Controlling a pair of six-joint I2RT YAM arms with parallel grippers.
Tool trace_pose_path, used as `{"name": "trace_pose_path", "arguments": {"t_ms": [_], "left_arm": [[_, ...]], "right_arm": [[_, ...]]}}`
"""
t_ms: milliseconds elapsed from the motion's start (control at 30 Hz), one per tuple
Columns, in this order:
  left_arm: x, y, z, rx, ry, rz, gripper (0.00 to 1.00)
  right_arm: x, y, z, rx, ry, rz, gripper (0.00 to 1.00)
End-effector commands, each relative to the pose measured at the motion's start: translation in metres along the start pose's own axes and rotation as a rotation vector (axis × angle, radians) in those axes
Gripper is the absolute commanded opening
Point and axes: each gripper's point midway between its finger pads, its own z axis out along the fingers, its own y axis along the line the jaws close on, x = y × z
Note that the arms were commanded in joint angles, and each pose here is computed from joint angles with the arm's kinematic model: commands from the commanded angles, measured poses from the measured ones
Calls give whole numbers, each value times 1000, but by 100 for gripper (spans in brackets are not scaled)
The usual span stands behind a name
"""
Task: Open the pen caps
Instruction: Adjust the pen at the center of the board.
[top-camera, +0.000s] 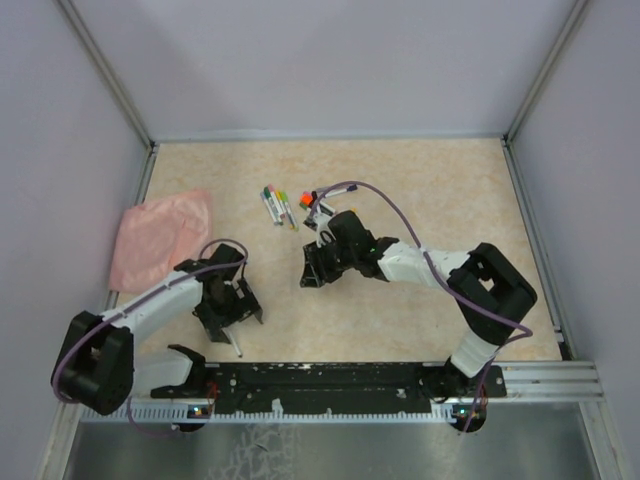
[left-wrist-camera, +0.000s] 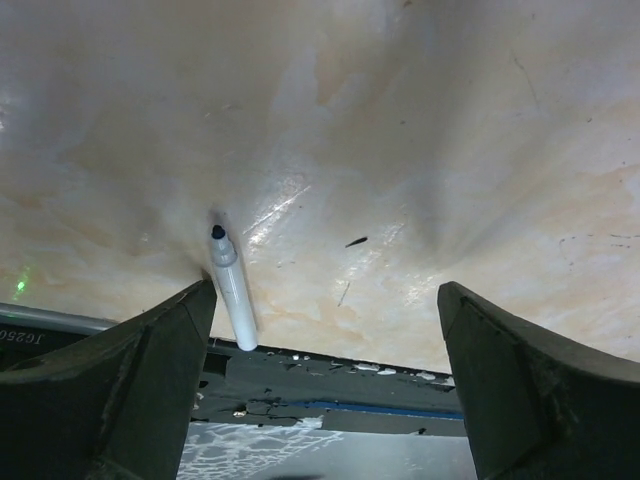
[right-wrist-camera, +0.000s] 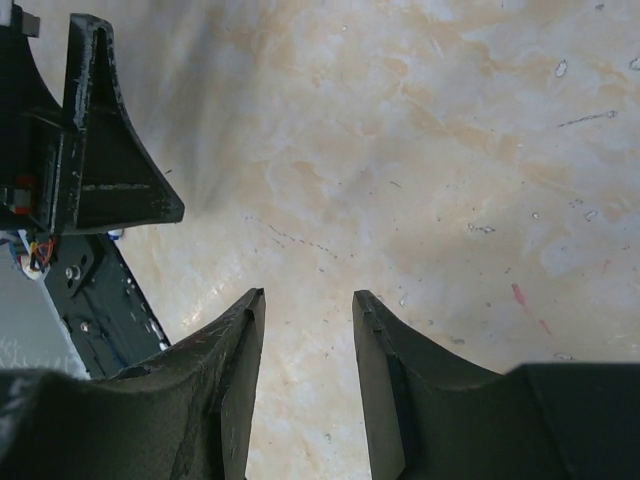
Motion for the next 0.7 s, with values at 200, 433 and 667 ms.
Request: {"name": "trace_pose_path", "arguments": {"t_ms": [200, 433, 667], "left_arm": [[-11, -38, -4, 136, -27, 60, 82], [-19, -71, -14, 232, -33, 130, 66], [-23, -77, -22, 256, -47, 170, 67]], "right_arm": [[-29, 14, -13, -45, -104, -37, 41], [-24, 8, -9, -38, -87, -22, 41], [2, -1, 11, -55, 17, 45, 39]]}}
